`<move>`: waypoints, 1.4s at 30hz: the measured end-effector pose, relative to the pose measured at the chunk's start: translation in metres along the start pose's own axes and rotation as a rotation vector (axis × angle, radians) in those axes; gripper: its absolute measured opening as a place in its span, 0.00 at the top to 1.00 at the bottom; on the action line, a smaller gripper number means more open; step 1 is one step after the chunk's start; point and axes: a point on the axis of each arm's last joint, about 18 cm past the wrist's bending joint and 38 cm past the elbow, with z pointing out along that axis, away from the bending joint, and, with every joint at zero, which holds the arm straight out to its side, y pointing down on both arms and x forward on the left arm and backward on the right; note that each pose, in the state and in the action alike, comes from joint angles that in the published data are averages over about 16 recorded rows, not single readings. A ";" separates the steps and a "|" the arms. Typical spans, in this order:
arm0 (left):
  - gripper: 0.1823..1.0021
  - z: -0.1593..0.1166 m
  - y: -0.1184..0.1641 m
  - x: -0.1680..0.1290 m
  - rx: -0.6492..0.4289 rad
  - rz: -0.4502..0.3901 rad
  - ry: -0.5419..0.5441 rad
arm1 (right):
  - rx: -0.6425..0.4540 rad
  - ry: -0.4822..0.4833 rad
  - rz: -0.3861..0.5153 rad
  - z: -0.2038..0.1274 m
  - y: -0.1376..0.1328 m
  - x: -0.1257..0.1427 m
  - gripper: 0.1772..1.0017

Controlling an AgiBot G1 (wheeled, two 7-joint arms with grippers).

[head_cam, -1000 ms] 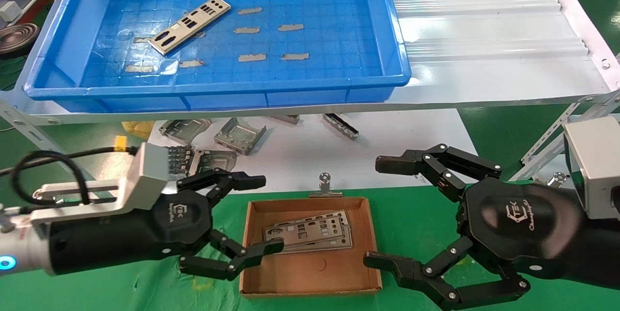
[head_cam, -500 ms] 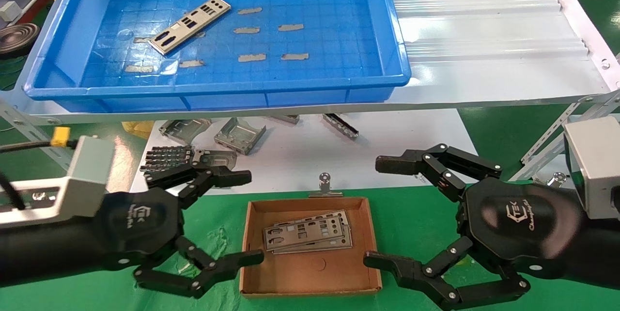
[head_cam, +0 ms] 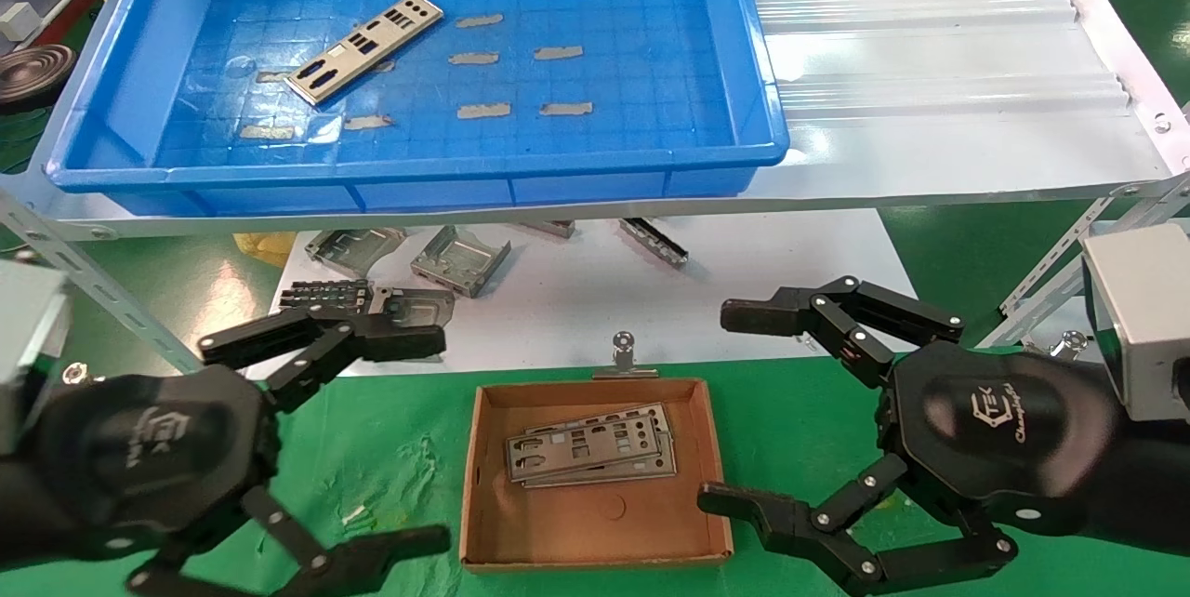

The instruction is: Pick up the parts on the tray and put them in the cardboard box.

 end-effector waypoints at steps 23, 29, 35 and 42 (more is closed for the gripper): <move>0.00 -0.003 -0.004 0.003 0.007 0.009 0.008 | 0.000 0.000 0.000 0.000 0.000 0.000 0.00; 0.00 -0.003 -0.004 0.003 0.006 0.008 0.007 | 0.000 0.000 0.000 0.000 0.000 0.000 0.00; 0.00 -0.003 -0.003 0.002 0.005 0.008 0.006 | 0.000 0.000 0.000 0.000 0.000 0.000 0.00; 0.00 -0.003 -0.003 0.002 0.005 0.007 0.006 | 0.000 0.000 0.000 0.000 0.000 0.000 0.00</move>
